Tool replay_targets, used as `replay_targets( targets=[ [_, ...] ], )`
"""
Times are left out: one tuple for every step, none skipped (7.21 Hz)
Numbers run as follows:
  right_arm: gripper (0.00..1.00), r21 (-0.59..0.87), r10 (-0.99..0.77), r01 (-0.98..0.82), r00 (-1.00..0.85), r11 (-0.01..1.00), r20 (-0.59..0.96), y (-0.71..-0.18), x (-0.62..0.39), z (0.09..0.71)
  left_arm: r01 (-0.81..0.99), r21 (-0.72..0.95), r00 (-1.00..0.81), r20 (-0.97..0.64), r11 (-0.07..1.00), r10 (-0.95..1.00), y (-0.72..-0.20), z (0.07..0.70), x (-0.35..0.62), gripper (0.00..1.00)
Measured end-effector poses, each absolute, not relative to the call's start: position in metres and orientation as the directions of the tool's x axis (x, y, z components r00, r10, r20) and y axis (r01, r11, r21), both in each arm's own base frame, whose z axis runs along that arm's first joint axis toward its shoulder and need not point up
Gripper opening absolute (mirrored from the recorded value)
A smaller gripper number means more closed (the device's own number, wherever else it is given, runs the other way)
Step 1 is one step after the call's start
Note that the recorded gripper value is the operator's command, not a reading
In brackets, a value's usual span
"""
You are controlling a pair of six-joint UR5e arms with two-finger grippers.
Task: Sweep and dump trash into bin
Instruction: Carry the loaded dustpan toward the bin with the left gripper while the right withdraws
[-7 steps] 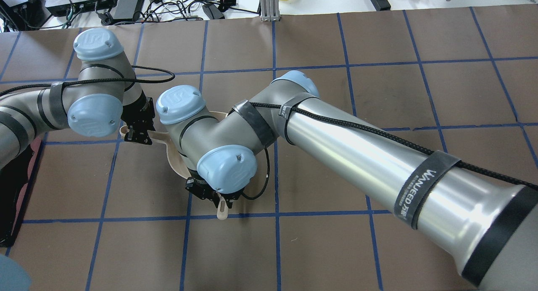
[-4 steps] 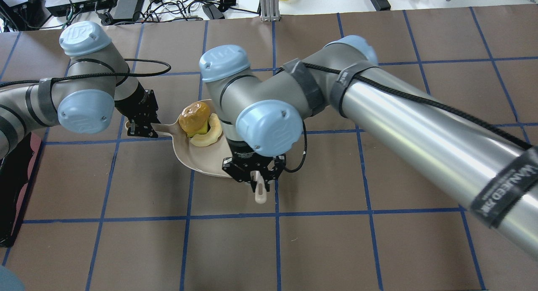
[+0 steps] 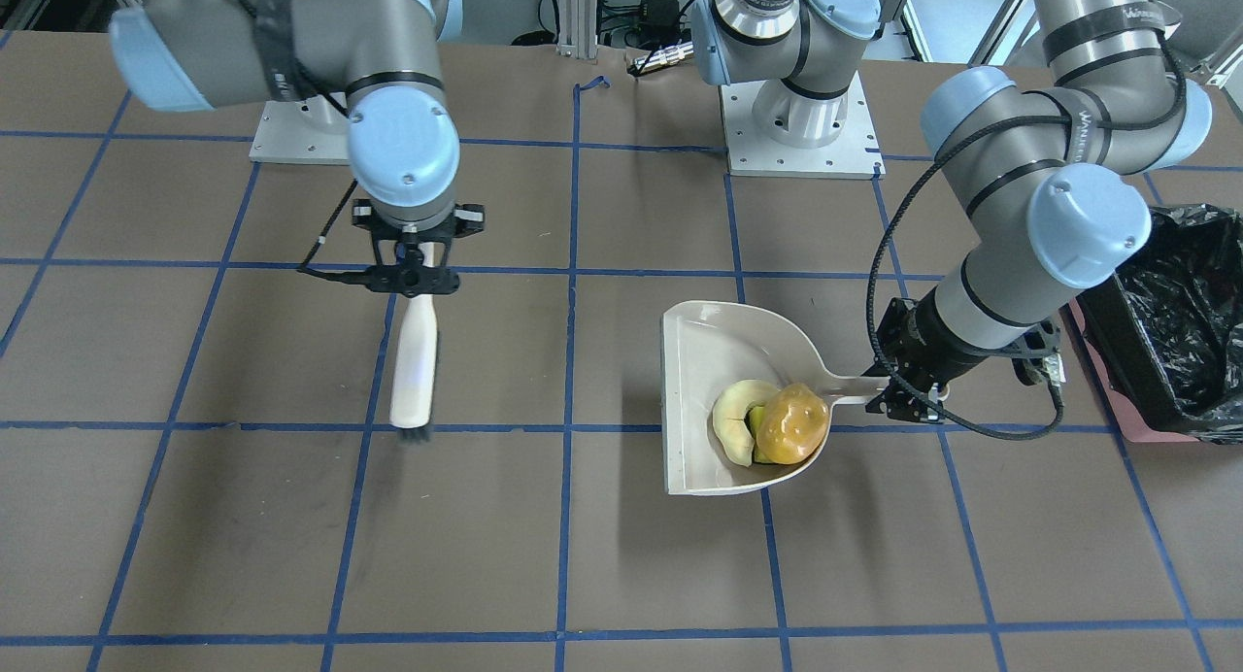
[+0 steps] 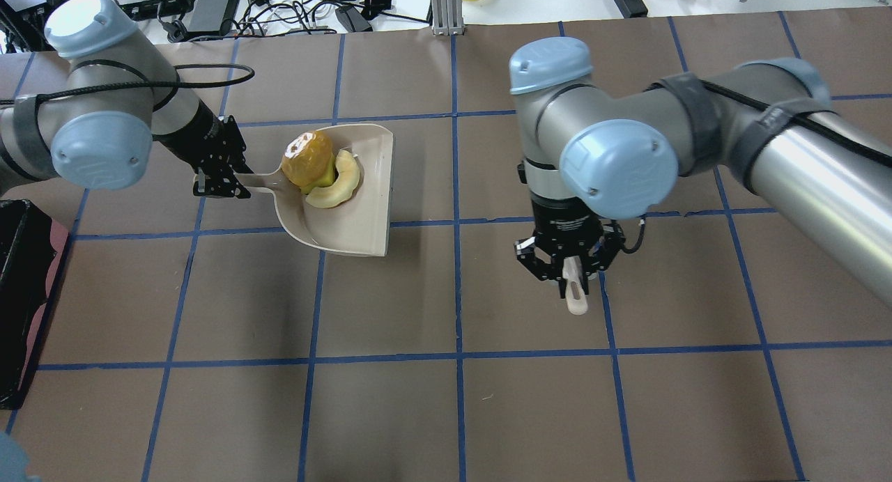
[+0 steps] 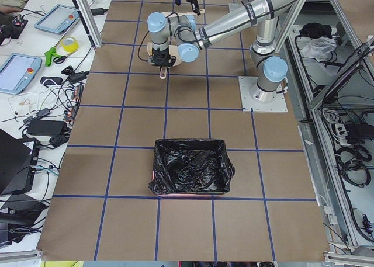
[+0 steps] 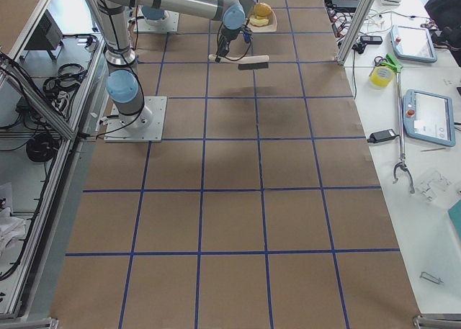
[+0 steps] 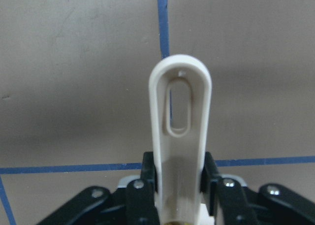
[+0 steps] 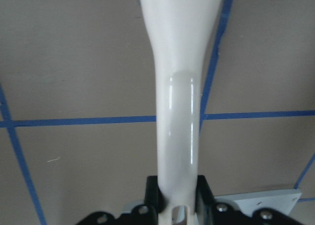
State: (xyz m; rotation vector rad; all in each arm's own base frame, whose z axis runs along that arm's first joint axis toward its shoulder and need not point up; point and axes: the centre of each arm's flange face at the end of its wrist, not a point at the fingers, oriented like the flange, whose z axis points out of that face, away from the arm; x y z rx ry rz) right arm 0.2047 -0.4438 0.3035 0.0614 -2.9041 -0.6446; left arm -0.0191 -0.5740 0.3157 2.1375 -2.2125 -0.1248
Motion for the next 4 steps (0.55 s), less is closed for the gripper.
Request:
replay_targets(
  targets=[
    [0.04, 0.431, -0.067, 0.004, -0.987, 0.902, 0.147, -0.446, 0.155, 0.301, -0.993, 0.114, -0.038, -0.014, 0.036, -0.999, -0.58, 0.33, -0.002, 0.0],
    [0.04, 0.43, -0.055, 0.012, -0.988, 0.903, 0.144, -0.452, 0.112, 0.299, -0.991, 0.129, -0.049, -0.025, 0.046, -0.998, -0.586, 0.346, 0.018, 0.0],
    [0.04, 0.417, -0.043, 0.019, -0.989, 0.909, 0.138, -0.46, 0.074, 0.298, -0.988, 0.144, -0.069, -0.039, 0.063, -0.997, -0.591, 0.362, 0.041, 0.0],
    [0.04, 0.403, -0.042, 0.015, -0.99, 0.915, 0.132, -0.47, 0.046, 0.297, -0.984, 0.154, -0.094, -0.049, 0.086, -0.994, -0.593, 0.375, 0.065, 0.0]
  ],
)
